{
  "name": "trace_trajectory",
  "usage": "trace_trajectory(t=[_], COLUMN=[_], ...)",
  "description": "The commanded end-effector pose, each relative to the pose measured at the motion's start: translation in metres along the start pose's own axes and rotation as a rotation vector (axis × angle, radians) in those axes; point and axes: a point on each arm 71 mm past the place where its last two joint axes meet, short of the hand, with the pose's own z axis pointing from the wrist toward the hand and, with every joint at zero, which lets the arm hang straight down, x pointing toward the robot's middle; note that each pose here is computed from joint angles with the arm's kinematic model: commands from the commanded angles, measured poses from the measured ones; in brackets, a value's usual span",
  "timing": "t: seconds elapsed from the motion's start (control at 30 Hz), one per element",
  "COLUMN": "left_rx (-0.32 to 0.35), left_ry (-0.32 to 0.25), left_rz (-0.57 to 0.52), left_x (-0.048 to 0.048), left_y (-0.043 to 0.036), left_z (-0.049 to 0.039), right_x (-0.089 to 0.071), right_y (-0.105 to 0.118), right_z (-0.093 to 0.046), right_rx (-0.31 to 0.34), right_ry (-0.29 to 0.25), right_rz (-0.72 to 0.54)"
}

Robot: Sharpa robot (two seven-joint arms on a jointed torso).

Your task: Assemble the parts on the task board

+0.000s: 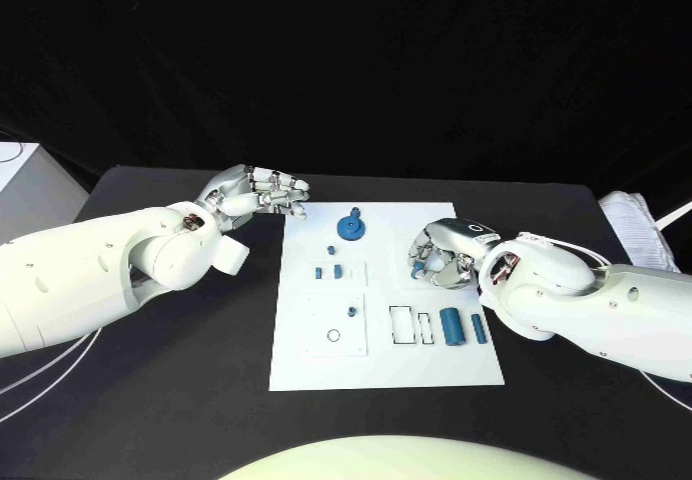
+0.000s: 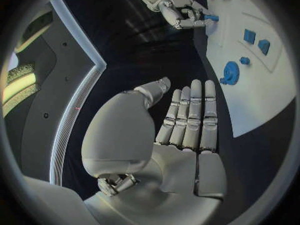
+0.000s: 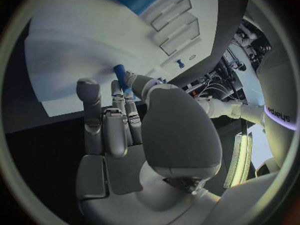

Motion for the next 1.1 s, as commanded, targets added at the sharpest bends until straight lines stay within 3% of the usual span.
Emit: trace_trajectory(t=[0.03,0.27,0.5,0.67,1.1], left_rx=[0.008,0.009,0.010,0.011,0.014], left_ry=[0.017,0.016,0.016,0.022,0.029], left_rz=[-0.004,-0.004,-0.004,-0.006,-0.010], left_x=[0.0025,0.0023,0.0027,0.0046,0.0076], left_y=[-0.0009,-0.0006,-0.0003,-0.0002,0.0005], left_z=[0.0010,0.0021,0.0032,0.0046,0.0075], right_x=[-0.008,-0.027,-0.036,-0.027,0.013], right_y=[0.001,0.007,0.031,0.055,0.116], right_z=[-0.003,-0.010,-0.017,-0.016,-0.014], right_rx=[-0.004,-0.010,-0.076,-0.149,-0.323], right_ry=[-0.057,-0.079,-0.085,-0.077,-0.027], right_rz=[0.015,0.095,0.168,0.178,0.189])
